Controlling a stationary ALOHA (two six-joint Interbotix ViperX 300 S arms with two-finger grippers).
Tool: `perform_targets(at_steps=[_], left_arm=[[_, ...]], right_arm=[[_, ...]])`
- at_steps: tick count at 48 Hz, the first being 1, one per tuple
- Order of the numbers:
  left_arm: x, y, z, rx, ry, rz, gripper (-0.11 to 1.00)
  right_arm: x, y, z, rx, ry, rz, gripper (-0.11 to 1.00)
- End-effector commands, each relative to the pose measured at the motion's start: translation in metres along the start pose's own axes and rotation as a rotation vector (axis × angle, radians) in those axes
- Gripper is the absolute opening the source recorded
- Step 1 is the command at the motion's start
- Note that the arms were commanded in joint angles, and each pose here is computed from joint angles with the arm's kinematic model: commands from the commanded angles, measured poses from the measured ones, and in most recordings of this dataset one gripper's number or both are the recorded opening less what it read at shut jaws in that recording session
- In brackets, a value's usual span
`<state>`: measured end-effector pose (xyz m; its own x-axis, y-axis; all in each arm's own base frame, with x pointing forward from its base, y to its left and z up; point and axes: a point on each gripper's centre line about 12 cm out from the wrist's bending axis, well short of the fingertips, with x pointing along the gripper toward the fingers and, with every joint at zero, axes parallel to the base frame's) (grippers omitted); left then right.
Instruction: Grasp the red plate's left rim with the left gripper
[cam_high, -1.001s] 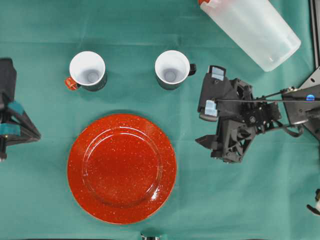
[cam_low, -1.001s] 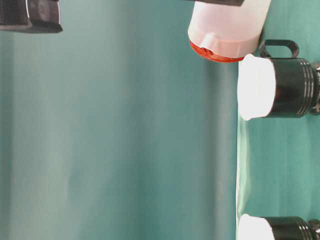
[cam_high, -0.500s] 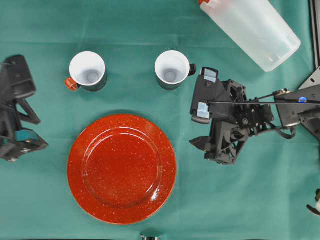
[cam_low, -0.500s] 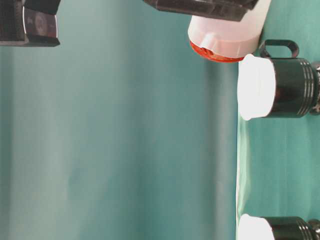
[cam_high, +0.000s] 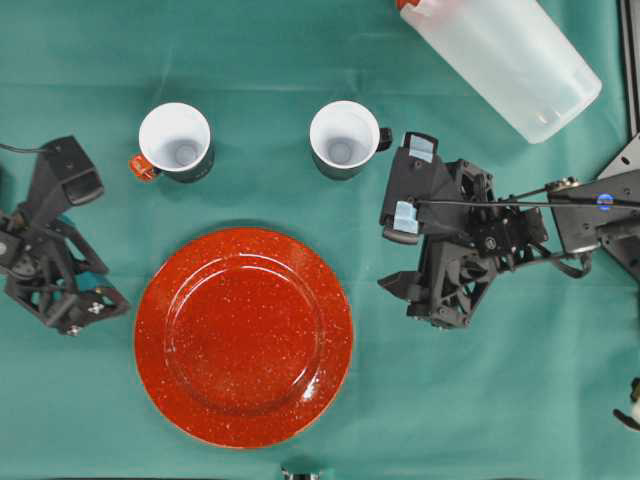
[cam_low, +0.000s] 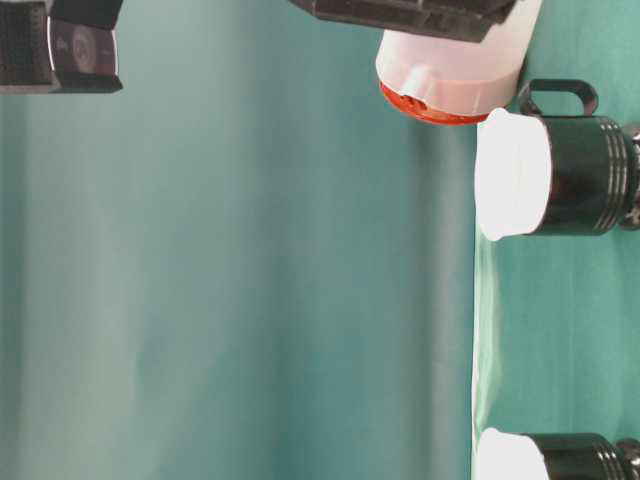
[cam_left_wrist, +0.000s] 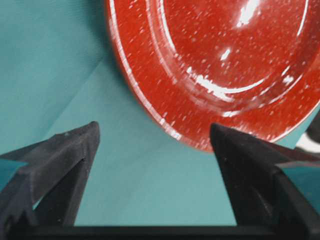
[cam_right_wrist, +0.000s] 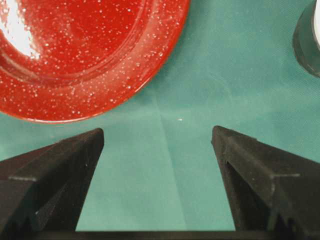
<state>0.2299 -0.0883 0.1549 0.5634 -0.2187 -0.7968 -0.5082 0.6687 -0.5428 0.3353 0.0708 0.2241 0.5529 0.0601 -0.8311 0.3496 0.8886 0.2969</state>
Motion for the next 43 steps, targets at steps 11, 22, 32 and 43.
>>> perform_targets(at_steps=[11,22,32,43], left_arm=[[0.022,-0.010,0.005,0.009,-0.007,-0.012,0.93],[0.031,-0.008,0.005,0.008,-0.010,-0.010,0.93],[0.044,-0.007,0.005,0.008,-0.009,-0.009,0.93],[0.049,-0.008,0.005,0.012,-0.007,-0.005,0.93]], right_arm=[[-0.007,0.007,0.008,0.006,-0.030,0.024,0.87],[-0.007,0.008,0.008,0.008,-0.031,0.026,0.87],[-0.007,0.007,0.009,0.022,-0.030,0.025,0.87],[-0.007,0.008,0.008,0.020,-0.029,0.025,0.87]])
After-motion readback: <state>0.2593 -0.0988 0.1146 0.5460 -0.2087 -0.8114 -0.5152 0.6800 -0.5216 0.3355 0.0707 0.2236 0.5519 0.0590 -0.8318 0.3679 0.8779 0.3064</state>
